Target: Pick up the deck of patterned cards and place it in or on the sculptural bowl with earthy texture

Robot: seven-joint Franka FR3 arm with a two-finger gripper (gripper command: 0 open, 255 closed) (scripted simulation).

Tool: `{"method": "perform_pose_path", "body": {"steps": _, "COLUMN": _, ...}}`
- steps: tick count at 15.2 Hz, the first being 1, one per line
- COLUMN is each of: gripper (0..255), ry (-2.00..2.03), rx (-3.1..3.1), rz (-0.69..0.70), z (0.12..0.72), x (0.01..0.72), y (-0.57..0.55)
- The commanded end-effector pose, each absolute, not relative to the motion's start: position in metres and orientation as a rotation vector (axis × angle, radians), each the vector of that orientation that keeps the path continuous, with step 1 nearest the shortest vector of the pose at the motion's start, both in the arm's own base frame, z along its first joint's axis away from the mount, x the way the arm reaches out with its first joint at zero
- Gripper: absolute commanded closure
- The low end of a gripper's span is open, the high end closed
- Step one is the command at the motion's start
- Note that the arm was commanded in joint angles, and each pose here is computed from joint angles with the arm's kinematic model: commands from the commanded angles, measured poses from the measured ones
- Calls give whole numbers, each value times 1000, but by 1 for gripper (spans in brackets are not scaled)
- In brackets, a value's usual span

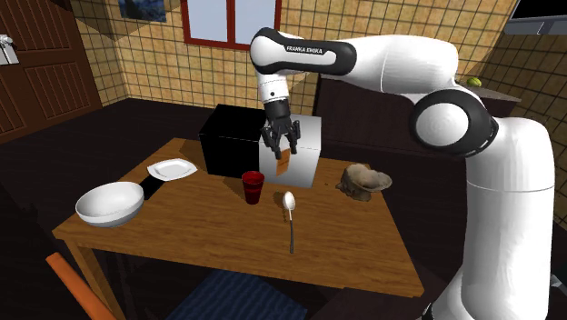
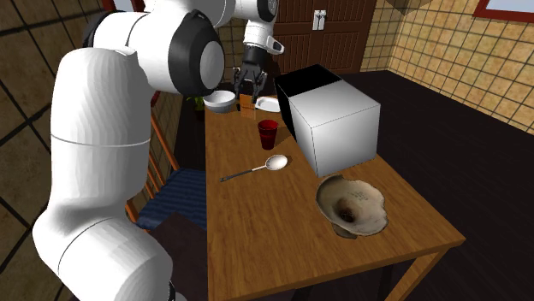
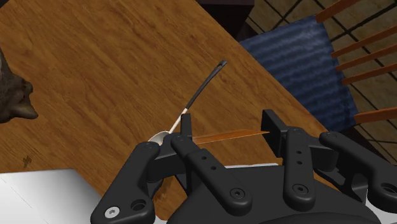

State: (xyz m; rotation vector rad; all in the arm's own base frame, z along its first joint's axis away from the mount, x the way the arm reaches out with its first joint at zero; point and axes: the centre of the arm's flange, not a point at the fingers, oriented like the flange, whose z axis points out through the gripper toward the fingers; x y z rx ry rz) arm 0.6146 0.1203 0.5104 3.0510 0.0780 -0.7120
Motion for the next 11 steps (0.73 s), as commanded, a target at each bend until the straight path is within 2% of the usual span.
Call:
{"method": "perform_pose_path", "body": {"steps": 1, "gripper": 255, "ry": 80, "rx": 3051, "rz": -712, "z": 511, "x": 610, "y": 94}}
{"method": "perform_pose_path", "body": {"steps": 11, "gripper": 255, "ry": 80, "rx": 3051, "rz": -712, "z": 520, "x": 587, "y": -36}}
